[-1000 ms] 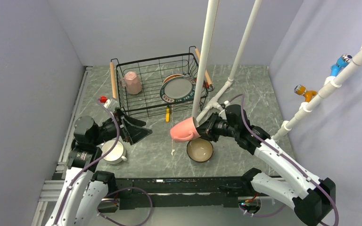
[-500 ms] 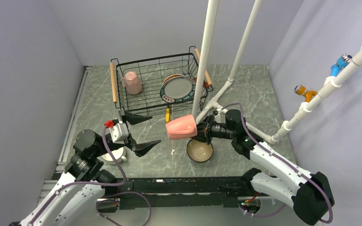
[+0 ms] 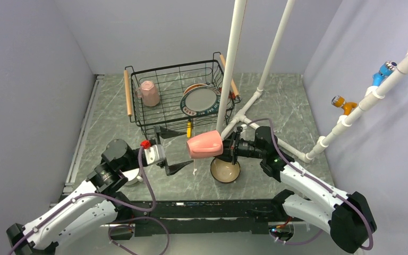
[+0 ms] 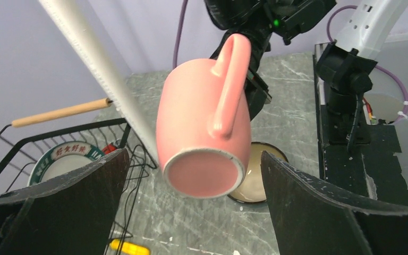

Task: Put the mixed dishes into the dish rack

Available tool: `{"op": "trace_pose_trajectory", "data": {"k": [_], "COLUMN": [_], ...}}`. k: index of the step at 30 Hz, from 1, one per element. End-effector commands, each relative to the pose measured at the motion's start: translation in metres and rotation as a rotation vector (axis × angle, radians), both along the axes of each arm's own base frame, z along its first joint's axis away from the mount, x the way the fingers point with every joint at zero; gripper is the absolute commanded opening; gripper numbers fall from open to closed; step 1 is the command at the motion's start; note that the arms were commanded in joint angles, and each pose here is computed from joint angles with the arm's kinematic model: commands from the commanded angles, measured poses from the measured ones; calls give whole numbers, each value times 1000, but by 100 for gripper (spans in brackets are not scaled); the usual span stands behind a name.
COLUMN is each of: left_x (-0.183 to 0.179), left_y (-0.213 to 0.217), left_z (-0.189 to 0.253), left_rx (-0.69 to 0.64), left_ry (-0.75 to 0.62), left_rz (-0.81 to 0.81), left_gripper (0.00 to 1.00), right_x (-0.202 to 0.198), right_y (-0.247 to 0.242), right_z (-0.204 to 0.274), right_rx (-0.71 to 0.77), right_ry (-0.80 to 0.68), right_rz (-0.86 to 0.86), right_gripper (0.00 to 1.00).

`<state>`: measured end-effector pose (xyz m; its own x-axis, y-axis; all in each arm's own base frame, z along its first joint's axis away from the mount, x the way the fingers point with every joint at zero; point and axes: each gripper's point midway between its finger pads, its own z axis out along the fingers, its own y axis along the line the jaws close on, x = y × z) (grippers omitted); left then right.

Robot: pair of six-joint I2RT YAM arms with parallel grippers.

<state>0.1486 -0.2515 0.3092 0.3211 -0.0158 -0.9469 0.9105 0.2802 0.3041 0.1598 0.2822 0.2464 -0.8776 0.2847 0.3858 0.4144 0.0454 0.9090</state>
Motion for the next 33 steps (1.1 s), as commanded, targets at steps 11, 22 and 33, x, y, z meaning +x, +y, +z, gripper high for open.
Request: {"op": "trace_pose_trajectory", "data": {"k": [11, 22, 33], "left_x": [-6, -3, -2], "left_y": [-46, -49, -53], "left_z": [15, -4, 11], "left_rx": [-82, 5, -29], "left_ry": [-113, -101, -108], "left_rz": [-19, -21, -27], "left_gripper": [99, 99, 87], "right_x": [-16, -22, -22], "right_y": [-1, -6, -6], "right_z": [40, 45, 46], "right_rx": [159, 190, 188], "right_ry": [-73, -86, -92], "right_rz": [72, 72, 68], "right_gripper": [0, 0, 0]}}
